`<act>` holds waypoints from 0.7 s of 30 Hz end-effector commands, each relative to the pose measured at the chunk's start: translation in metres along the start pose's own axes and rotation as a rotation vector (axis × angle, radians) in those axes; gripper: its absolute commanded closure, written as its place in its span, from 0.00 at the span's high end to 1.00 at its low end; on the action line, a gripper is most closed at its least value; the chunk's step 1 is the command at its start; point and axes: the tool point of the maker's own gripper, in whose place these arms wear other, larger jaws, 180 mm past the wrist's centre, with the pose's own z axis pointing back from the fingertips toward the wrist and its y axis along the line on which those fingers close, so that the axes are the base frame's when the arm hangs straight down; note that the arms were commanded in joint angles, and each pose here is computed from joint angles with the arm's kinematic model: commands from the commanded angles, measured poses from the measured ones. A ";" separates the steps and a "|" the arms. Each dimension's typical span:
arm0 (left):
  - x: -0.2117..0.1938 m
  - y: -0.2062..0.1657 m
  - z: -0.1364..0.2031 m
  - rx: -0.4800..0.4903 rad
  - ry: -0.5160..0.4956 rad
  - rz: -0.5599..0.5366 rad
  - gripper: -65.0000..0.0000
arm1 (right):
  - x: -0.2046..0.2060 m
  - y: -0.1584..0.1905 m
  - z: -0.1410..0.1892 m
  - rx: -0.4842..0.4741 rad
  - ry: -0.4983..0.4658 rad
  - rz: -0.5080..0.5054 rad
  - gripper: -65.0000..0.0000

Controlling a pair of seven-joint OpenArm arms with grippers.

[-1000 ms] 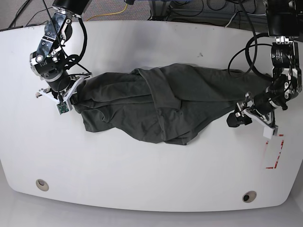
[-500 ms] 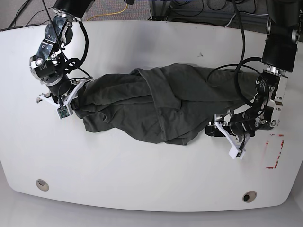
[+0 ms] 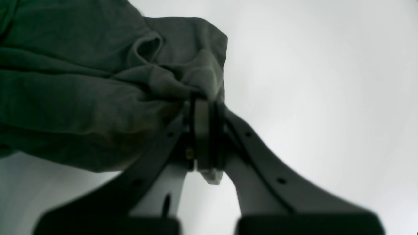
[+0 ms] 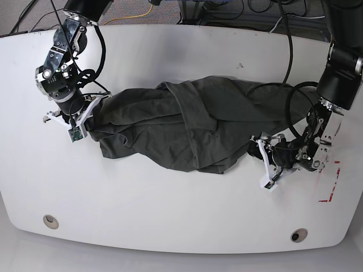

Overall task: Layout the t-shirt on the table in an organized manner, then fold the t-shirt properly
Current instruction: 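Release the shirt end and move the left gripper onto the shirt's side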

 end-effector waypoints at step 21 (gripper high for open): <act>-0.048 0.012 -0.029 0.010 0.280 -0.404 0.50 | 0.016 -0.005 0.004 -0.011 -0.056 0.012 0.00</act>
